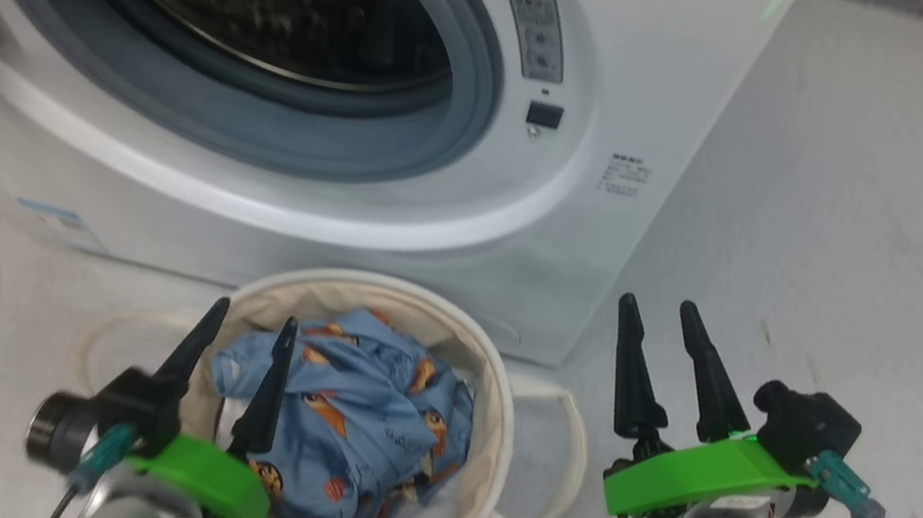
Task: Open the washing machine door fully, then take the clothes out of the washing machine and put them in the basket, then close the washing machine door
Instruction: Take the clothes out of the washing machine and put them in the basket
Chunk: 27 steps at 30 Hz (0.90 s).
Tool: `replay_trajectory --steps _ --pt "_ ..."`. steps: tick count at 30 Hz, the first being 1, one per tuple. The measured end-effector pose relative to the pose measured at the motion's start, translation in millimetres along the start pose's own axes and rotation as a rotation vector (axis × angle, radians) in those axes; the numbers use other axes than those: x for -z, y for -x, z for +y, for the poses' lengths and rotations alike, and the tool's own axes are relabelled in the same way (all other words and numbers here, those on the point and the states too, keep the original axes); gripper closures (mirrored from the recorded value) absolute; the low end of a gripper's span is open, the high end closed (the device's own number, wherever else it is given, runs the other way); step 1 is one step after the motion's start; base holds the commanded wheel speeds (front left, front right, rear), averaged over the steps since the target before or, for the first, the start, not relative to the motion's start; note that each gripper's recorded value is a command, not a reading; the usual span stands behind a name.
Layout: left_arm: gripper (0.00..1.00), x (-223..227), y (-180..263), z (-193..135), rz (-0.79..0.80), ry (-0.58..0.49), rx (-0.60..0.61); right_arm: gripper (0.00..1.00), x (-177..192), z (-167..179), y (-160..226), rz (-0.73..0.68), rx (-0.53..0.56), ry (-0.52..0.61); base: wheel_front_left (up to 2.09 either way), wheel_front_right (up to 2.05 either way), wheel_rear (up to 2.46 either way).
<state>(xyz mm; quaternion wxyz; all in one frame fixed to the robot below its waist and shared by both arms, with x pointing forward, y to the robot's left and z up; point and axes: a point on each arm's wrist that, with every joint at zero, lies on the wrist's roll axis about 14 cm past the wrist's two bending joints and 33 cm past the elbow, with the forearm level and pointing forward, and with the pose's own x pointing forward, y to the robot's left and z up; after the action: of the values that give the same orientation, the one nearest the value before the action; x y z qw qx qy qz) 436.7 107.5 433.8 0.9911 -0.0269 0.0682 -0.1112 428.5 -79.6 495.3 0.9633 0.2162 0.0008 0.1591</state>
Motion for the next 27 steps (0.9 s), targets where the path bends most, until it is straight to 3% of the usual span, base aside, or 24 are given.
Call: replay_trajectory --steps 11,27 --pt "0.0 -72.9 48.3 13.9 -0.234 -0.001 -0.095 0.0 -16.4 20.6 18.7 -0.043 -0.032 0.004 0.0 0.0 0.0" --pt "0.0 -53.3 91.3 28.5 -0.193 0.057 -0.219 0.0 -26.1 1.2 51.7 -0.075 0.057 0.008 0.0 0.0 0.0"
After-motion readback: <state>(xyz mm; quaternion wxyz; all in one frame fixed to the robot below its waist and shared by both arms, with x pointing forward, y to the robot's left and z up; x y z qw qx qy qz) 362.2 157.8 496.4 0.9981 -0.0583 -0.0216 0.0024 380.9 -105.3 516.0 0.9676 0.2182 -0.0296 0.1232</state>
